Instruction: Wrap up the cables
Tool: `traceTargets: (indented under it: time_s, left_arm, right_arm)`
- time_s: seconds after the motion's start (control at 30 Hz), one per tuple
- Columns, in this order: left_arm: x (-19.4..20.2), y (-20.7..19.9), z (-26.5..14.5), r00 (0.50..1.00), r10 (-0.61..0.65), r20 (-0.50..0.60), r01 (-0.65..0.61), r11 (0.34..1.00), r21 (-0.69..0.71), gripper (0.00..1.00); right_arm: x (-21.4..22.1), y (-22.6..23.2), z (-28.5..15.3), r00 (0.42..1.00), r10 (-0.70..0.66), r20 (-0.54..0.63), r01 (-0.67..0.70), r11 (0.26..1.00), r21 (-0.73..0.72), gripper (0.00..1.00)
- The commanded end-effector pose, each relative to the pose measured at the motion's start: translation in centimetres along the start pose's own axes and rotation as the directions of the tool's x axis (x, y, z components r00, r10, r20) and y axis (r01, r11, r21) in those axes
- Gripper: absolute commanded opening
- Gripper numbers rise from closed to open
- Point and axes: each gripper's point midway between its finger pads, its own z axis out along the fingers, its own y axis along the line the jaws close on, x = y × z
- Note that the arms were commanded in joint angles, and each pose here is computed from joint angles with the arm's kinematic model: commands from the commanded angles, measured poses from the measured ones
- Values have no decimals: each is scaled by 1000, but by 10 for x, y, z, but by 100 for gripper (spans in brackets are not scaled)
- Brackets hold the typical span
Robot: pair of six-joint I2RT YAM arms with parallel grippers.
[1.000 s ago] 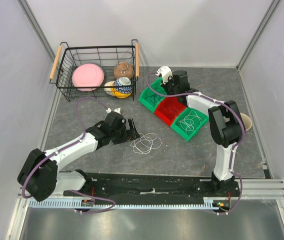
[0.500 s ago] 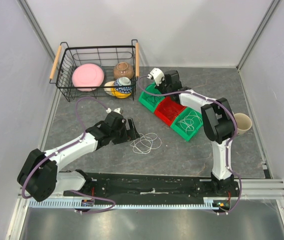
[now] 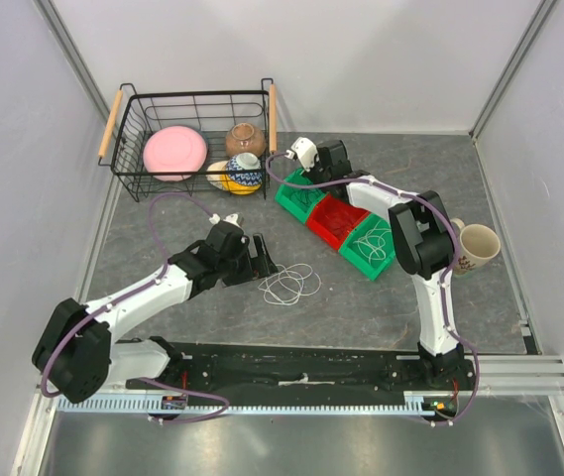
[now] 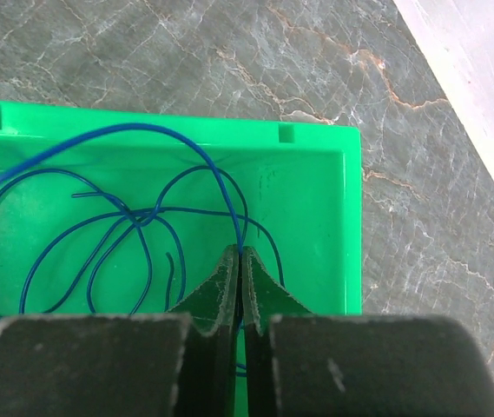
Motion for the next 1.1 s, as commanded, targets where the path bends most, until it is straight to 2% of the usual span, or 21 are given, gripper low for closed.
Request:
traceTargets:
  time_s: [0.0,0.07,0.4,0.5,0.73,0.87,0.9,0.93,1.07]
  left_arm:
    - [-6,-6,-5,999,-22,33,21,999,24,97]
    - [-6,-5,-6,999,-22,35,21,1000,23,97]
    - [-5,-6,-5,999,-20,28,20,999,25,97]
    - [-4,-6,-5,999,-19,28,18,999,29,97]
    - [-2,-11,-3,1000,-6,16,5,998,60,96]
    - [0,-14,0,1000,16,-6,-15,997,73,94]
    - [2,-14,2,1000,20,-18,-19,997,72,94]
    - [2,-14,3,999,25,-24,-23,997,74,92]
    - [10,-15,9,997,37,-68,-32,996,79,88]
  right_arm:
    - [-7,-5,3,1000,5,0,-5,1000,21,8]
    - [-13,-6,-1,1000,10,13,-10,1000,16,14]
    - [-47,-16,-26,995,30,96,-31,999,14,28]
    - [-56,-18,-34,992,39,118,-40,999,12,37]
    - [-76,-24,-57,982,62,177,-63,998,3,65]
    - [-91,-32,-71,968,111,227,-117,993,14,78]
    - [-95,-34,-76,963,119,243,-128,992,20,84]
    - [-104,-40,-88,949,128,289,-145,989,36,98]
    - [-120,-54,-123,900,172,401,-222,972,80,98]
